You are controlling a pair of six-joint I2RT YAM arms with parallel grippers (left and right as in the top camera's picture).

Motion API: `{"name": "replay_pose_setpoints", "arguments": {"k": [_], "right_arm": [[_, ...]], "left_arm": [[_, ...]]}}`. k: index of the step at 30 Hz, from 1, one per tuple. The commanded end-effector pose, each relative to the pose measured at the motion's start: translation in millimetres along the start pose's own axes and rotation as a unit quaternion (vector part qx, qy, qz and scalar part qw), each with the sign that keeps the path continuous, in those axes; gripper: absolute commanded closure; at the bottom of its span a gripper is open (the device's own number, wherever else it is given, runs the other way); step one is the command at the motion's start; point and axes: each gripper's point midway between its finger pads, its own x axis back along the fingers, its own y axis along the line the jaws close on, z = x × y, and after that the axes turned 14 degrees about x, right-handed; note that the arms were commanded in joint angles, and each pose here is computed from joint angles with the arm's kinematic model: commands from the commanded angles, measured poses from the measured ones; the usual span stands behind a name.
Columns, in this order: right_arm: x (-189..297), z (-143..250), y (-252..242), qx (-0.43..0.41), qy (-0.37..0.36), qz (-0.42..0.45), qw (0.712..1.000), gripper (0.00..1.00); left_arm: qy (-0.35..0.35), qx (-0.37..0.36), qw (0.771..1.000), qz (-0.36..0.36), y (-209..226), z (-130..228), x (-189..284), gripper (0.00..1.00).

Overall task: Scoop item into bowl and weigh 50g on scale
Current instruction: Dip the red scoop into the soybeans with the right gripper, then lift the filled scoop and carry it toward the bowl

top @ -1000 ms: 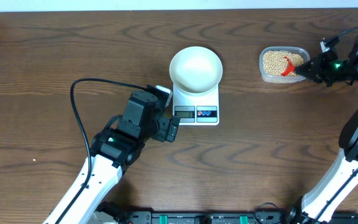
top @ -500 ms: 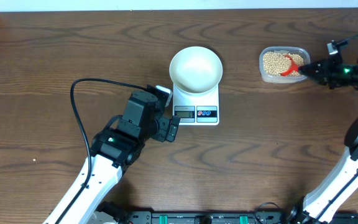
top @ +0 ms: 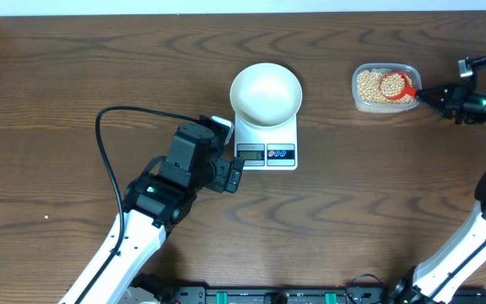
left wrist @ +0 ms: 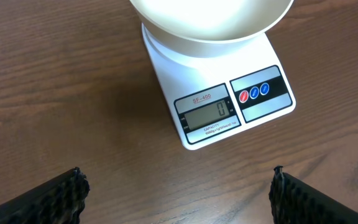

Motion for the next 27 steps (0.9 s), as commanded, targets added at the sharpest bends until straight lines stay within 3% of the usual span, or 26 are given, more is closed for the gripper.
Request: {"name": "replay_pose_setpoints", "arguments": {"k": [1,17,27], "right_arm": [[6,-6,13,0.012,-0.031,-0.049,0.998,0.99],[24,-18,29,0.004,-0.083,-0.108,0.991,0.99],[15,-20,41,-0.009,-0.079,-0.132,0.988,0.99]], "left_arm": [[0.004,0.007,1.0,0.0,0,2,-1,0.05],[0.004,0.007,1.0,0.0,0,2,-1,0.05],[0.004,0.007,1.0,0.0,0,2,-1,0.05]]}}
